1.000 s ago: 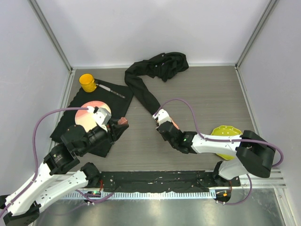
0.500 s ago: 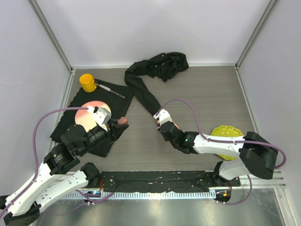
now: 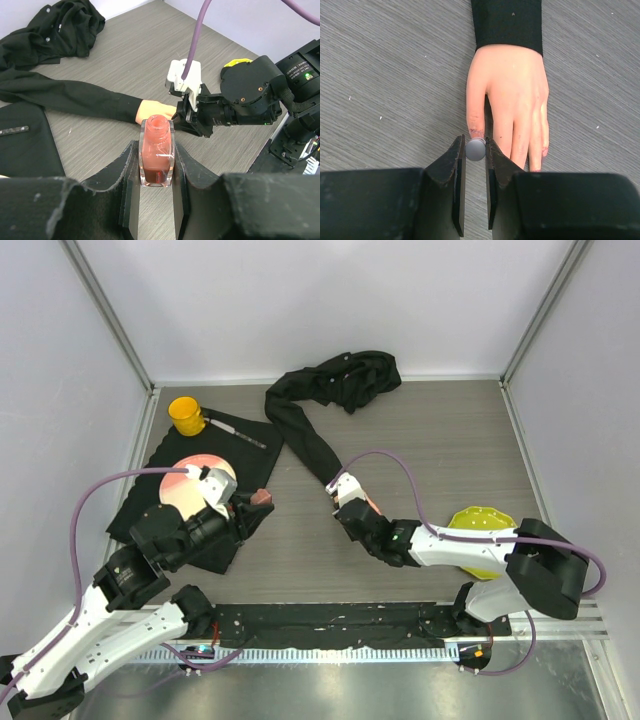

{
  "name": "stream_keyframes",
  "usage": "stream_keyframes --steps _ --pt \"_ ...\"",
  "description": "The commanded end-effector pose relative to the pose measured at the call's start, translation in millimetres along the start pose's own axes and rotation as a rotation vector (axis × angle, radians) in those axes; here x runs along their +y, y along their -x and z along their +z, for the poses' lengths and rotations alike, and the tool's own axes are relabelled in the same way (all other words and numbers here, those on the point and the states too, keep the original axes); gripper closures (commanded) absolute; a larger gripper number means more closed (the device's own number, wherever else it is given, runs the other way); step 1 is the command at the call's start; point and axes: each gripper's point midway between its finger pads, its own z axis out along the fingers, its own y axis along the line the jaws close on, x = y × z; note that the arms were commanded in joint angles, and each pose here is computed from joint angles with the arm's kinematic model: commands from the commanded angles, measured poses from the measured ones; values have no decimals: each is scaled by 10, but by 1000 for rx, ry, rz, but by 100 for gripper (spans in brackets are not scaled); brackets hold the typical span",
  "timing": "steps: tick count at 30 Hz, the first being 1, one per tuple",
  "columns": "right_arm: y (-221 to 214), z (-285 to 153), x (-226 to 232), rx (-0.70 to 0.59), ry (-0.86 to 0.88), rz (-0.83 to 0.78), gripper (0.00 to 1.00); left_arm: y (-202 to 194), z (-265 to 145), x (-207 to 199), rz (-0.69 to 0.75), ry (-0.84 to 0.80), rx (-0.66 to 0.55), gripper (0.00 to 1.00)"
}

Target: Paint the nails

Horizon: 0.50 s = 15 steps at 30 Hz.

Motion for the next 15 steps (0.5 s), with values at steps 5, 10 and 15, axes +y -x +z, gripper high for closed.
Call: stream_keyframes --steps 5,10,15 --pt "69 12 -3 -26 -12 35 99 120 40 -18 -8 -10 -46 100" --pt "84 -7 -45 -30 -28 32 99 124 37 -15 -8 -8 -48 100" --pt "34 2 -36 -17 -26 34 99 127 33 -12 -8 -7 -49 100"
